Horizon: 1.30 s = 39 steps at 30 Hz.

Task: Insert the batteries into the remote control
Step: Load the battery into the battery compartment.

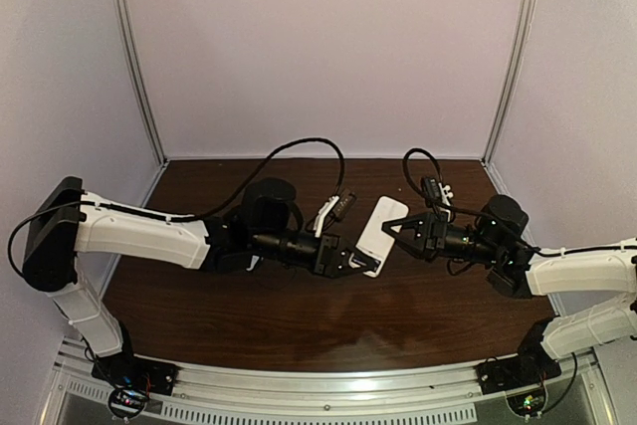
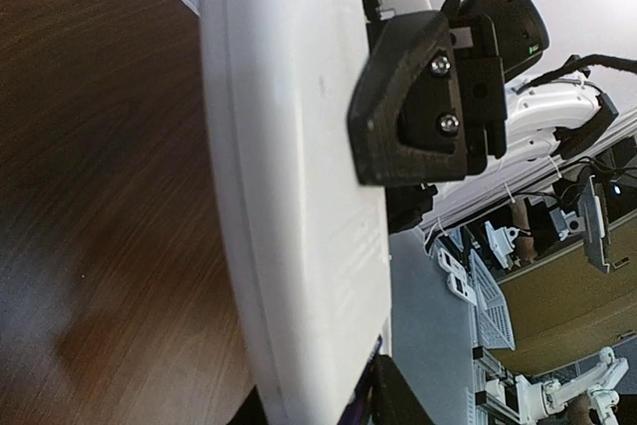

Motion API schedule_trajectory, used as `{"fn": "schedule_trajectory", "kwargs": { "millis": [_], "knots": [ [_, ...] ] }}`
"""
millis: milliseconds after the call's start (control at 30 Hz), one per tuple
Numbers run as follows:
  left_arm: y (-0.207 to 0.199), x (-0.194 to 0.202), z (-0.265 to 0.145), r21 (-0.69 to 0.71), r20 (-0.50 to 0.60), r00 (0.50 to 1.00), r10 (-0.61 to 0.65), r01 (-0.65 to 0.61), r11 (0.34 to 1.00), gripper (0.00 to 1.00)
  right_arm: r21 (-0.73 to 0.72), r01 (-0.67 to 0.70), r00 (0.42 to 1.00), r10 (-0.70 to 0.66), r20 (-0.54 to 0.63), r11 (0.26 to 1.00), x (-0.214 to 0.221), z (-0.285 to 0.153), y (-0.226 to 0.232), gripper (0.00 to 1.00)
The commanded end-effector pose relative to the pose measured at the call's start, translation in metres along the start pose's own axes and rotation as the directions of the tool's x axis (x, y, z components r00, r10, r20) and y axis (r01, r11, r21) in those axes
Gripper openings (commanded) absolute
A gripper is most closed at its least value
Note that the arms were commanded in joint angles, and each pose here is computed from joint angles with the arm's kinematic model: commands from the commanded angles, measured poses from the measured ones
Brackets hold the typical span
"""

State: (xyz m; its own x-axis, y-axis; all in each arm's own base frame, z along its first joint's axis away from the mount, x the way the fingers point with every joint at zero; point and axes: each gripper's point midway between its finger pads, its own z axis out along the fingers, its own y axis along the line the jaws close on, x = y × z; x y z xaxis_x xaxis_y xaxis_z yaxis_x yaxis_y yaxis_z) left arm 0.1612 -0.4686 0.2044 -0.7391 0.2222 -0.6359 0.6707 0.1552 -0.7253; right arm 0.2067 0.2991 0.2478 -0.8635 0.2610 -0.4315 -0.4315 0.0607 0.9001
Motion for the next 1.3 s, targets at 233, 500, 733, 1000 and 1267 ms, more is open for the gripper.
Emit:
{"fn": "schedule_trajectory", "kwargs": {
  "millis": [233,500,733,1000,1267],
  "knots": [
    [0.062,0.008,-0.014,-0.211,-0.024,1.000,-0.019,0.013,0.977,0.47,-0.057,0.062,0.998,-0.064,-0.025,0.996,-0.003,0.001,0.032,0.00],
    [0.045,0.002,0.002,-0.146,-0.038,0.999,0.027,-0.033,0.989,0.52,-0.057,0.053,0.998,-0.055,-0.028,0.997,-0.002,0.004,0.030,0.00],
    [0.038,0.004,0.013,-0.105,-0.046,0.999,0.020,-0.024,0.994,0.52,-0.064,0.056,0.998,-0.057,-0.030,0.996,-0.003,0.008,0.031,0.00],
    [0.056,0.010,0.012,-0.190,-0.059,0.998,-0.006,-0.005,0.982,0.38,-0.070,0.055,0.998,-0.057,-0.028,0.996,-0.004,0.007,0.034,0.00],
    [0.076,0.018,0.011,-0.279,-0.086,0.996,-0.037,0.011,0.960,0.31,-0.091,0.047,0.998,-0.049,-0.025,0.995,-0.004,0.007,0.039,0.00]
  ]
}}
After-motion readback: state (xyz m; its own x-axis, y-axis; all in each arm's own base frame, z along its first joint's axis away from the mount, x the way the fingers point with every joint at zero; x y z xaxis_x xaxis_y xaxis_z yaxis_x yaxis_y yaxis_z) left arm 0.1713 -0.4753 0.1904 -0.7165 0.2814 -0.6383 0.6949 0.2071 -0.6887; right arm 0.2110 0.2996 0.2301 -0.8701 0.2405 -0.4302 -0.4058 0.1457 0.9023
